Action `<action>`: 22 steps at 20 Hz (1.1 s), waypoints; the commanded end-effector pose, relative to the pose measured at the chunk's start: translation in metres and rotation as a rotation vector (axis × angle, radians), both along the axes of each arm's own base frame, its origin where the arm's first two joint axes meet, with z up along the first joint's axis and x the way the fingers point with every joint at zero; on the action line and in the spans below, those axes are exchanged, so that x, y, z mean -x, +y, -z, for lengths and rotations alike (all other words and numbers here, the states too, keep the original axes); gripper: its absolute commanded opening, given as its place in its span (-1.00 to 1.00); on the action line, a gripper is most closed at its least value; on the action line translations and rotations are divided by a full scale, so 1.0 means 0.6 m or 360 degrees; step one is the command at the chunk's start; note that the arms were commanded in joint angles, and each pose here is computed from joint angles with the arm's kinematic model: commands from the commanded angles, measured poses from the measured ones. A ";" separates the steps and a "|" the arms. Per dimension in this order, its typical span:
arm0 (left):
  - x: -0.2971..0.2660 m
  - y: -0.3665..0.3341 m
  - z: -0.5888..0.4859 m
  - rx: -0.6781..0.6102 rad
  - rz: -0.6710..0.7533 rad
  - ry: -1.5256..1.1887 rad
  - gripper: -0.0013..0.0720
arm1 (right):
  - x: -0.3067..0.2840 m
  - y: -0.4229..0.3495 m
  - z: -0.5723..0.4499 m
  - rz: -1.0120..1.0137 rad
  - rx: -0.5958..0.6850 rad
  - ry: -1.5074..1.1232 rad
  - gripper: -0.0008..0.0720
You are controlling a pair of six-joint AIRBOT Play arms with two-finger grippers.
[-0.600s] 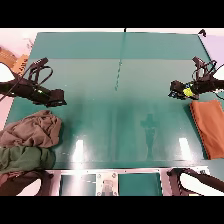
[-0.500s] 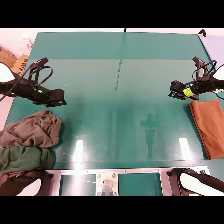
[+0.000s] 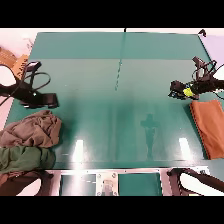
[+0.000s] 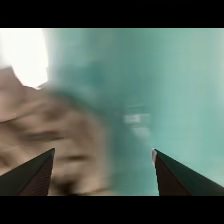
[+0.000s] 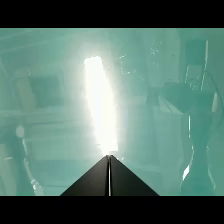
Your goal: Fold the shirts.
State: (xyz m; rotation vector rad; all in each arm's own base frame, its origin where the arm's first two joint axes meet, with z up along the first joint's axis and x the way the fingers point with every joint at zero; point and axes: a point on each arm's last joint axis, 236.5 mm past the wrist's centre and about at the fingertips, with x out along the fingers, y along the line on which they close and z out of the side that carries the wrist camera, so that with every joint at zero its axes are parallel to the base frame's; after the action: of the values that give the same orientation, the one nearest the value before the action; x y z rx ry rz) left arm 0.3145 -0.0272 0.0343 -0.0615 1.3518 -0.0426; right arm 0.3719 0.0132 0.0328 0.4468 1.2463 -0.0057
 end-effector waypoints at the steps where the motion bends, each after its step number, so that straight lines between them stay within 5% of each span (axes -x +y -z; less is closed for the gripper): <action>1: 0.031 0.128 0.052 -0.0396 -0.0146 0.0103 1.00 | 0.000 0.001 0.000 -0.0002 -0.0001 0.0002 -0.93; 9: 0.127 0.143 0.241 -0.0380 -0.0095 0.0455 0.94 | 0.000 0.001 0.000 -0.0002 -0.0001 0.0002 -0.93; 10: 0.134 0.143 0.249 -0.0382 -0.0090 0.0491 0.27 | 0.000 0.001 0.000 -0.0002 -0.0001 0.0002 -0.93; 11: 0.133 0.143 0.251 -0.0382 -0.0068 0.0503 -0.67 | 0.000 0.001 0.000 -0.0002 -0.0001 0.0002 -0.93; 12: 0.125 0.144 0.245 -0.0384 -0.0038 0.0488 -0.90 | 0.000 0.001 0.000 -0.0002 -0.0001 0.0001 -0.93; 17: -0.005 0.092 0.095 -0.0260 0.0118 0.0204 -0.90 | -0.001 0.001 0.000 0.0000 -0.0001 -0.0004 -0.93; 22: -0.141 -0.166 -0.173 -0.0048 0.0641 -0.0563 -0.90 | 0.000 0.004 0.000 -0.0001 -0.0013 0.0000 -0.93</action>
State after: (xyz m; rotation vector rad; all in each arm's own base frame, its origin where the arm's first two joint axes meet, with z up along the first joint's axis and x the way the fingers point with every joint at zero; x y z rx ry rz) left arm 0.3766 -0.0436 0.0562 0.1946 1.2281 -0.1488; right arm 0.3728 0.0142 0.0332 0.4511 1.2428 -0.0030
